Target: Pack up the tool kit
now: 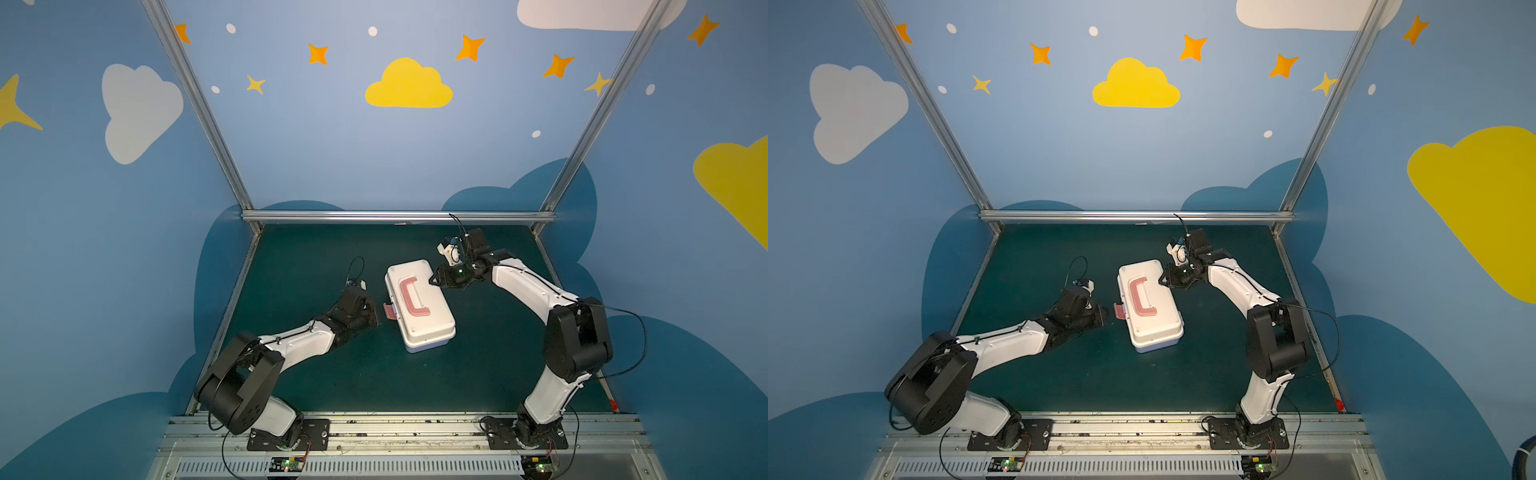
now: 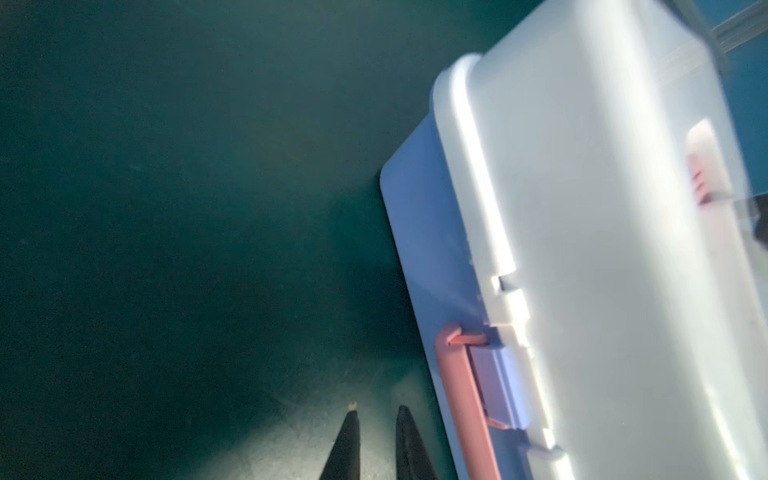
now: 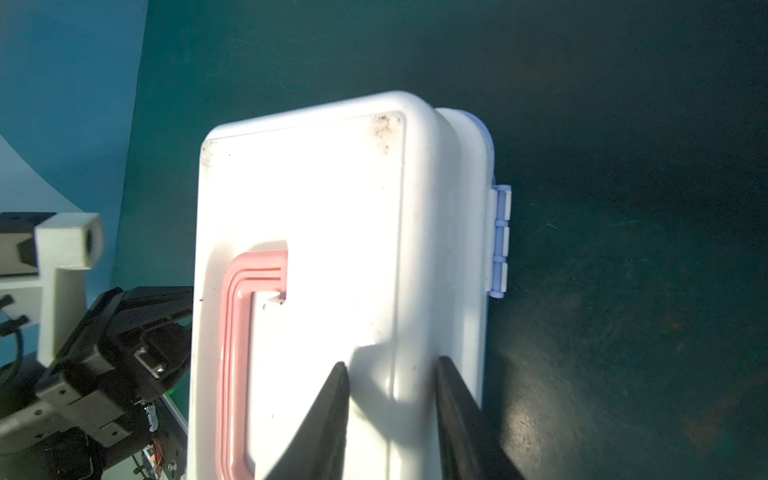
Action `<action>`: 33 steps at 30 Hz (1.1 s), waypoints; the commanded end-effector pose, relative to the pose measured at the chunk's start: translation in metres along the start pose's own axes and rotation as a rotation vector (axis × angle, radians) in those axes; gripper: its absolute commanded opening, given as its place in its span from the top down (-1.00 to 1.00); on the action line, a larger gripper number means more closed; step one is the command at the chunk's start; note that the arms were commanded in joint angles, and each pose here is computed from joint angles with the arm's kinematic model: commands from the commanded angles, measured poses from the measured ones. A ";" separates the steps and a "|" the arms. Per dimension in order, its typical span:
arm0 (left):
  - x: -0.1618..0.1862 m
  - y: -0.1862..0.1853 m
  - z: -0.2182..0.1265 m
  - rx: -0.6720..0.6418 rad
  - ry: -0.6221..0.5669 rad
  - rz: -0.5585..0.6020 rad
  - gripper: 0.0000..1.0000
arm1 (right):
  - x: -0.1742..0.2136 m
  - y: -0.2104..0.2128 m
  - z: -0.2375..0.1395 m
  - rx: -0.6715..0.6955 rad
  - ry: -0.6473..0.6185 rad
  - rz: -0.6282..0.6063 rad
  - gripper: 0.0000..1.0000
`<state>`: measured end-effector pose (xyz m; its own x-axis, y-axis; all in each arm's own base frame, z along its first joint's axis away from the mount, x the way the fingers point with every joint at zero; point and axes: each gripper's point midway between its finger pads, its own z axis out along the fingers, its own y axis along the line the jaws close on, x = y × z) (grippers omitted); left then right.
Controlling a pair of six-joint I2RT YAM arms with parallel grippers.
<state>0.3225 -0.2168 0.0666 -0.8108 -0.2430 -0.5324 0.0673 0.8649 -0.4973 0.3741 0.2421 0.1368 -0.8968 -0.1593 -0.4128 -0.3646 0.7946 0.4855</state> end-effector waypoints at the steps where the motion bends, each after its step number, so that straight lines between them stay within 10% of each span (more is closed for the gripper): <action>1: -0.002 -0.024 0.003 0.101 0.011 0.035 0.65 | 0.052 0.019 0.020 -0.074 0.195 0.026 0.33; 33: -0.008 -0.069 -0.010 0.204 -0.010 0.145 0.70 | 0.055 0.019 0.024 -0.080 0.201 0.037 0.33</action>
<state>0.3161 -0.2622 0.1000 -0.7936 -0.1432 -0.5914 0.2606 0.7983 -0.5429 0.3741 0.2421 0.1369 -0.8968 -0.1589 -0.4129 -0.3644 0.7946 0.4856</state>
